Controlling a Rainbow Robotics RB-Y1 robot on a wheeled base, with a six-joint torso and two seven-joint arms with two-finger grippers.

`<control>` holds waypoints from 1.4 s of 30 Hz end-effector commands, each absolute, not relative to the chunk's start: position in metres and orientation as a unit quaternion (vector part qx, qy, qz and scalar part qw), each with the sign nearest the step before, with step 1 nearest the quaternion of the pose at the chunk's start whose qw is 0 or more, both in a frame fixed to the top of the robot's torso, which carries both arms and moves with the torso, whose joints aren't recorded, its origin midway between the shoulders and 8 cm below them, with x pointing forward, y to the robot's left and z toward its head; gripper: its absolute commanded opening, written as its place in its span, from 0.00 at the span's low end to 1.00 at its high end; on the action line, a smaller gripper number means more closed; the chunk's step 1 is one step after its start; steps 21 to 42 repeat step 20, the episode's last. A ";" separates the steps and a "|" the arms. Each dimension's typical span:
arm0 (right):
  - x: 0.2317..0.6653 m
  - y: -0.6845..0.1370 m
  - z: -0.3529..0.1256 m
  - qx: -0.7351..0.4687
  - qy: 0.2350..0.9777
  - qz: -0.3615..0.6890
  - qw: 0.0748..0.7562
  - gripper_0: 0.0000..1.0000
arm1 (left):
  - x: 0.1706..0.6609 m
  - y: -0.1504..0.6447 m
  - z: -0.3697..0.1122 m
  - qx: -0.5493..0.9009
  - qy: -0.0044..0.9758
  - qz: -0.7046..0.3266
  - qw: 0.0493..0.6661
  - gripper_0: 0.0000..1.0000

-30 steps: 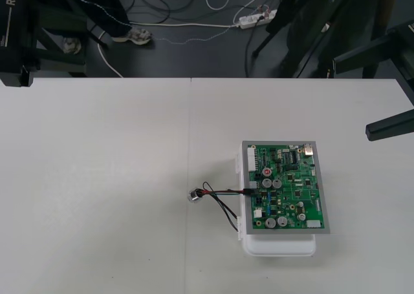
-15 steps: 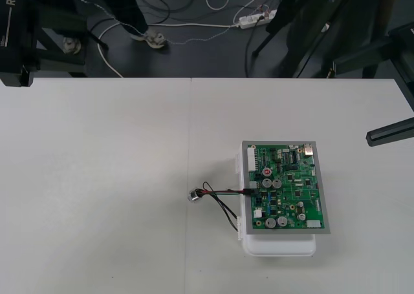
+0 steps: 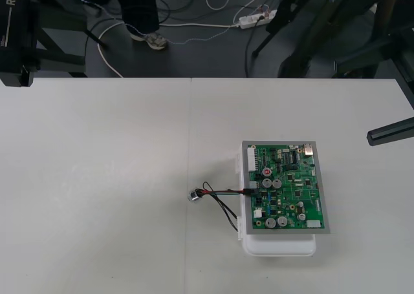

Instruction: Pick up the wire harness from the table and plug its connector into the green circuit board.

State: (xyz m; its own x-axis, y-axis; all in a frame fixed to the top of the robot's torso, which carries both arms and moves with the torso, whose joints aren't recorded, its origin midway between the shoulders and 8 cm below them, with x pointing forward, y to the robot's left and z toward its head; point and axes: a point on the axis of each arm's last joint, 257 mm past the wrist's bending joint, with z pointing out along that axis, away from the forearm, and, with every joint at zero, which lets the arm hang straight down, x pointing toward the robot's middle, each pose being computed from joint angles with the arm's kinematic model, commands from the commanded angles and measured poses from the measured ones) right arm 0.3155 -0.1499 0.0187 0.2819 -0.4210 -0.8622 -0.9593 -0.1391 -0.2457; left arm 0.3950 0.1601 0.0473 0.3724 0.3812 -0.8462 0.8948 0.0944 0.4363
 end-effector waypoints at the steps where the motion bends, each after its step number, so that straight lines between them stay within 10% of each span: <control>1: 0.314 -0.158 0.027 -0.690 0.503 0.302 0.424 1.00 | 0.399 0.159 0.065 0.611 0.514 -0.235 0.554 0.56; 42: 0.314 -0.158 0.027 -0.690 0.503 0.302 0.424 1.00 | 0.399 0.159 0.065 0.611 0.514 -0.235 0.554 0.57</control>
